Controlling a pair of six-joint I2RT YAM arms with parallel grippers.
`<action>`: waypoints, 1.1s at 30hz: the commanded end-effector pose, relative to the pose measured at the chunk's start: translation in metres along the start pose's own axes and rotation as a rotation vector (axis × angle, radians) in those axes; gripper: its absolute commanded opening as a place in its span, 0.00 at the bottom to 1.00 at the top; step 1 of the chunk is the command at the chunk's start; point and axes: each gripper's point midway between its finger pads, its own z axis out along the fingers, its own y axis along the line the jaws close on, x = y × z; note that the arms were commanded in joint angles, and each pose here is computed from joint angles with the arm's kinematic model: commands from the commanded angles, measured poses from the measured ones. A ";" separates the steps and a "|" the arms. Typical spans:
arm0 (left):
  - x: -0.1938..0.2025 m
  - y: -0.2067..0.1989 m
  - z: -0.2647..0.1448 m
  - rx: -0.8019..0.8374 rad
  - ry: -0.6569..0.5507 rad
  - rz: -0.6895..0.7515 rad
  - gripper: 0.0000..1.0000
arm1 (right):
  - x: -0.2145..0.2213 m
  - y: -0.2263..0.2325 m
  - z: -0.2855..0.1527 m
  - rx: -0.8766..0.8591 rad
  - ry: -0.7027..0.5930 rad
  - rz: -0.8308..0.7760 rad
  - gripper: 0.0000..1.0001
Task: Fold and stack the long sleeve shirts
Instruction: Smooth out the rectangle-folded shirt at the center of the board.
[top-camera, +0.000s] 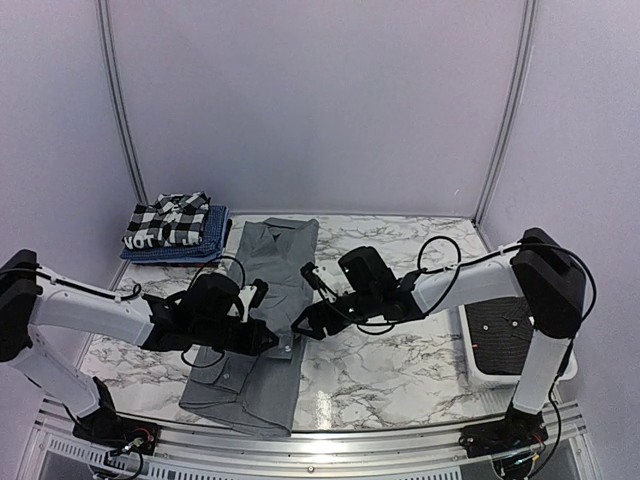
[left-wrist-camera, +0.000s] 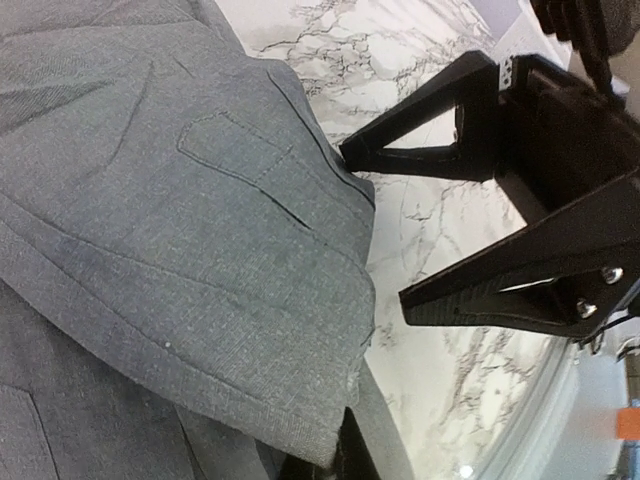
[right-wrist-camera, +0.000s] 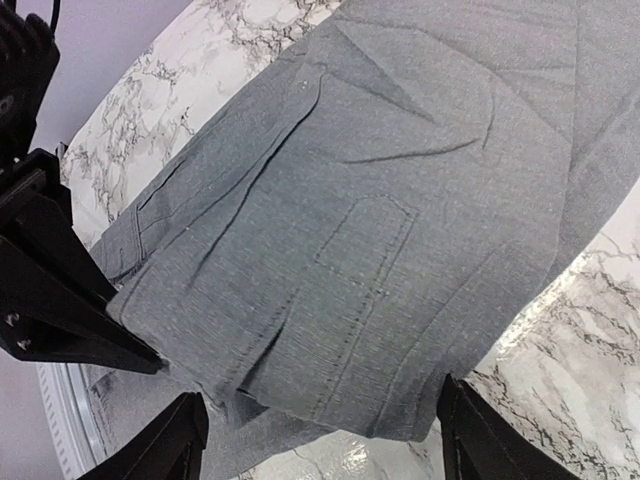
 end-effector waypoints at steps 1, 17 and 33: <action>-0.017 -0.012 -0.024 0.077 0.031 -0.189 0.00 | -0.023 0.014 -0.014 0.007 -0.026 -0.009 0.75; 0.004 0.004 -0.049 0.318 0.280 -0.821 0.00 | -0.016 0.022 -0.021 0.003 0.028 0.081 0.75; 0.026 0.035 -0.050 0.217 0.348 -1.022 0.01 | 0.010 0.046 -0.004 -0.049 0.090 0.098 0.73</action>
